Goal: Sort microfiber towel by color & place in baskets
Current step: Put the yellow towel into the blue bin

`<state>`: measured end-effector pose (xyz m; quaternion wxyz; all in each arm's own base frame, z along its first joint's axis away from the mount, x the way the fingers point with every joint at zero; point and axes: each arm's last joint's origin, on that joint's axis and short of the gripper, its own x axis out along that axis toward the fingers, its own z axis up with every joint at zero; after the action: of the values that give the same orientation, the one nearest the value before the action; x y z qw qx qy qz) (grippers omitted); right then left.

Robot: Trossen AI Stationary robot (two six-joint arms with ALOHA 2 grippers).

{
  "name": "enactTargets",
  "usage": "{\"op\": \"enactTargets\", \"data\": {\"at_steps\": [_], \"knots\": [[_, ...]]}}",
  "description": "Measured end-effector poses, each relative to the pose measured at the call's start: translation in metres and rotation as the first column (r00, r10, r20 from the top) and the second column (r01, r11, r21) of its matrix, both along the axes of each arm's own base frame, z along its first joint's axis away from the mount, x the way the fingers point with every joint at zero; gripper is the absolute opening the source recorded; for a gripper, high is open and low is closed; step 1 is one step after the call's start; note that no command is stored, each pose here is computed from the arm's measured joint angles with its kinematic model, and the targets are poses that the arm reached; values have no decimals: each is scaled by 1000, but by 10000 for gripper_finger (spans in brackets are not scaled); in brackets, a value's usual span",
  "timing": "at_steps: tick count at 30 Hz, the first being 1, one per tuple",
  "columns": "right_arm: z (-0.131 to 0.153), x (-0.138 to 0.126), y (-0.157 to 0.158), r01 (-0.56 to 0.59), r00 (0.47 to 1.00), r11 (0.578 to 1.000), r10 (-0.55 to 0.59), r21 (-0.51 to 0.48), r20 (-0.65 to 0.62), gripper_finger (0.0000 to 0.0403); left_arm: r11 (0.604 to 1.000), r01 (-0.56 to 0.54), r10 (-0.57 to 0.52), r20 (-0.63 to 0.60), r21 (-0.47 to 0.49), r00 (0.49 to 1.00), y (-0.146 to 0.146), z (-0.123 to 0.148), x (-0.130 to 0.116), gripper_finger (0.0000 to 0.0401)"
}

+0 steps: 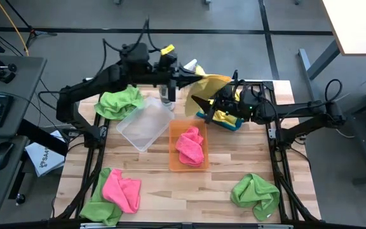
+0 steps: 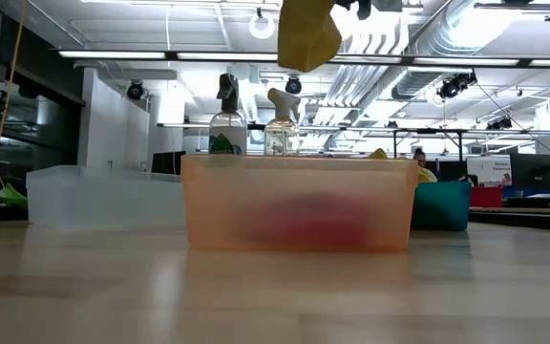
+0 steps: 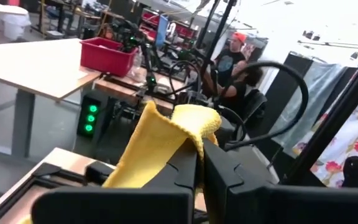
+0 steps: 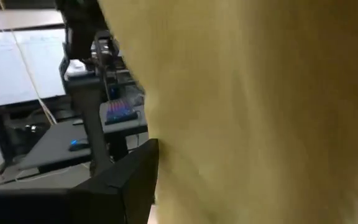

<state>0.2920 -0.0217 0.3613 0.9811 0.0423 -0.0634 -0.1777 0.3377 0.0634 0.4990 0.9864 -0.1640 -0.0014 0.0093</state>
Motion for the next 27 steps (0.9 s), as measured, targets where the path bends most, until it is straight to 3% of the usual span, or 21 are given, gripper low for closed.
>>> {"op": "enactTargets", "data": {"at_steps": [4,8,9,14,18,21,27], "knots": [[1,0,3,-55,998,998,55,5,12,181,1000,-5,5,-4,-1,1000,3,-5,8,4],[2,-2,6,-52,999,998,52,25,8,36,999,-50,50,-51,-8,997,11,-9,6,23],[2,-4,5,-45,999,999,46,28,-3,20,998,-65,64,-79,-8,995,13,-11,2,30],[2,-30,-11,147,980,988,-138,51,-145,5,987,-155,157,-251,30,955,22,-12,-31,74],[-6,-57,-36,338,892,941,-312,26,-326,3,960,-269,279,-415,84,866,24,-19,-60,102],[-24,-72,-57,436,831,898,-378,54,-409,2,940,-325,335,-462,104,821,20,-25,-77,114],[-78,-88,-90,538,768,837,-442,94,-464,1,938,-342,328,-447,53,832,4,-54,-101,117]]}}
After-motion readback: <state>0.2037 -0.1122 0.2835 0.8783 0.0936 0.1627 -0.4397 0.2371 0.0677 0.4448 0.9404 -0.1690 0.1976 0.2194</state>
